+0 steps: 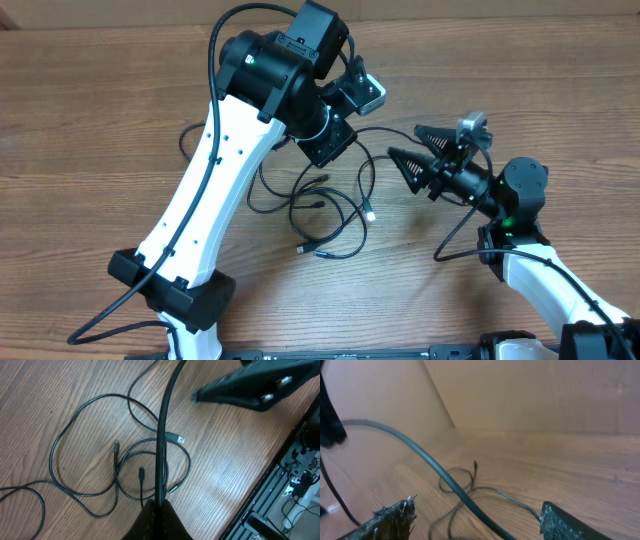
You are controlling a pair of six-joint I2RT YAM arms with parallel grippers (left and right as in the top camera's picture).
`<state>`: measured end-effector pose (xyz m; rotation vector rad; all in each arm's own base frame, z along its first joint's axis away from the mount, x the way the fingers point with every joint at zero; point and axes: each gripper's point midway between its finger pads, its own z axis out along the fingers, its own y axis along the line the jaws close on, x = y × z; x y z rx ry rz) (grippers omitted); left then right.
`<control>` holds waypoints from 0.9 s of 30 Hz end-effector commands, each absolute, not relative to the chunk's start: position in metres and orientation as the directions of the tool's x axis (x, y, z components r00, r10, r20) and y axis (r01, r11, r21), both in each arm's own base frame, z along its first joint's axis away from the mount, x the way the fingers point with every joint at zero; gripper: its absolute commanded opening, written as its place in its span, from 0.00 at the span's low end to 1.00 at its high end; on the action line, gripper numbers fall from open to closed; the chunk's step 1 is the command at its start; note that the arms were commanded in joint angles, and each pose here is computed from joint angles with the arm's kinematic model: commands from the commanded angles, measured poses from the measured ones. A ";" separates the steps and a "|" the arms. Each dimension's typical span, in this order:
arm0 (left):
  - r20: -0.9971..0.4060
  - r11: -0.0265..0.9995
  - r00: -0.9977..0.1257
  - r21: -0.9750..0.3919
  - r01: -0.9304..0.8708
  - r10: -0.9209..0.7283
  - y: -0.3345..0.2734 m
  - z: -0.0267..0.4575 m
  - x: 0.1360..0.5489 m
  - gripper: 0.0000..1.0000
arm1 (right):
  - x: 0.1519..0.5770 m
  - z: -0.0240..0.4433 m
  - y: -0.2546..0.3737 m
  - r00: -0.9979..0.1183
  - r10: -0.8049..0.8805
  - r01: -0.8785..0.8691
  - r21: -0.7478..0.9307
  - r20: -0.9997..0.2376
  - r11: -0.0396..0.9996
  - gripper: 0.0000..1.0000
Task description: Untangle cables
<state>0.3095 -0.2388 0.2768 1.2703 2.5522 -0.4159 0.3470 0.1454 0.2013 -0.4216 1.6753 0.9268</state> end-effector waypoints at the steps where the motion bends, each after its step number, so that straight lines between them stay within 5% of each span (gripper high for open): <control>1: -0.361 0.571 -0.591 -0.172 0.803 0.722 -0.245 0.276 0.308 0.04 | 0.344 0.194 0.147 -0.213 0.050 -0.745 0.195 -0.976 0.638 0.80; 7: -0.414 0.536 -0.577 -0.224 0.814 0.704 -0.259 0.283 0.307 0.04 | 0.345 0.184 0.144 -0.223 0.013 -0.731 0.176 -0.975 0.659 0.75; 13: -0.426 0.512 -0.578 -0.270 0.815 0.696 -0.265 0.286 0.301 0.05 | 0.360 0.180 0.129 -0.223 0.016 -0.647 0.160 -0.975 0.746 0.17; 15: -0.429 0.504 -0.579 -0.285 0.815 0.694 -0.267 0.287 0.299 0.04 | 0.364 0.179 0.124 -0.222 0.018 -0.618 0.155 -0.975 0.771 0.04; 27: -0.432 0.491 -0.580 -0.309 0.814 0.691 -0.270 0.289 0.295 0.04 | 0.377 0.180 0.106 -0.272 0.131 -0.490 0.254 -0.953 0.833 0.04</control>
